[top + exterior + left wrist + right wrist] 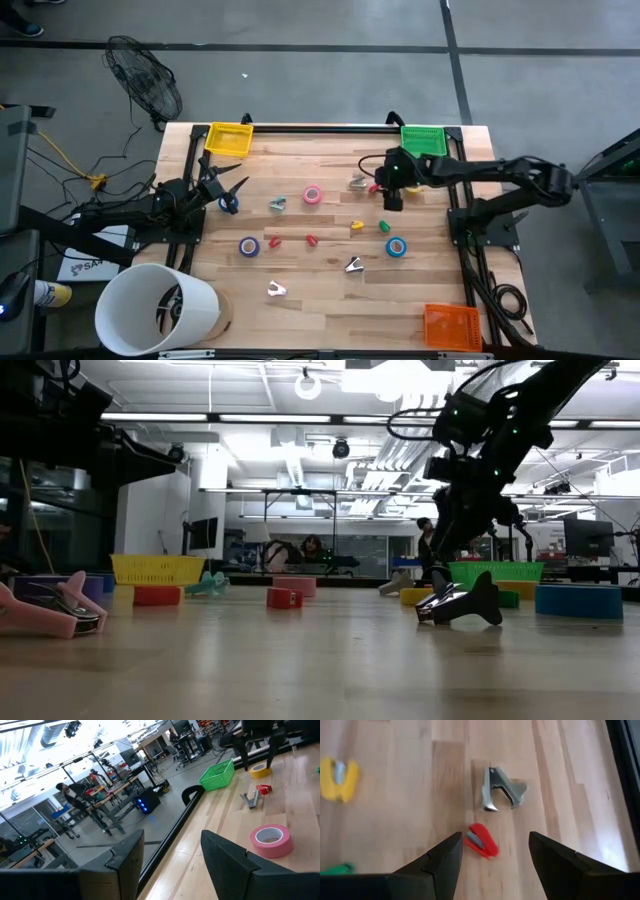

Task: Pick and place Stapler, Stapler remover, tape
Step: Put the top right red stapler into the green bin

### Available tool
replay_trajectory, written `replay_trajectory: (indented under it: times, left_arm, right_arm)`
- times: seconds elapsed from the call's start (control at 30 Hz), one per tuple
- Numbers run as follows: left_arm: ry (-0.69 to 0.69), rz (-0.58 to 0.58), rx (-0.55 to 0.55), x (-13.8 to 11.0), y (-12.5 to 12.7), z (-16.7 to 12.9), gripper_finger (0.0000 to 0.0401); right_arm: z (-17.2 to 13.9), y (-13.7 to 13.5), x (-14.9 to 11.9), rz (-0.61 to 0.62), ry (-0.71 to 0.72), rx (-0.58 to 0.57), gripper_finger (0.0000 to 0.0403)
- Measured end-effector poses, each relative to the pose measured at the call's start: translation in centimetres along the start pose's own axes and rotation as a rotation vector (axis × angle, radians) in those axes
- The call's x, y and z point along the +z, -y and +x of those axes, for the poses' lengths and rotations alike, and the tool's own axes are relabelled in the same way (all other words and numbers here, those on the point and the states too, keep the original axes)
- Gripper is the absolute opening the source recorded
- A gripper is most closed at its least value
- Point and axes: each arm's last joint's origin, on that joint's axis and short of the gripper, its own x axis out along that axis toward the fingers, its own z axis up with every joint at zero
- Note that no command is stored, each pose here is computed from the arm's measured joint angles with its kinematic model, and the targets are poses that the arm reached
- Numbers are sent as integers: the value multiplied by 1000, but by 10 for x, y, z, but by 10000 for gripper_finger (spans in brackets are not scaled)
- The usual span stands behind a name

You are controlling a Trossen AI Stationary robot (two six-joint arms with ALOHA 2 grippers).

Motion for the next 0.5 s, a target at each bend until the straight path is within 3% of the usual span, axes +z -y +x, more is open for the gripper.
replay_trajectory:
  times: [0.3,0.5]
  left_arm:
    - [0,0,0,0,0,0,193]
    - [0,0,0,0,0,0,193]
  right_arm:
    - [24,-1,-10,-164,-94,61,220]
    - [35,0,-13,-218,-147,26,220]
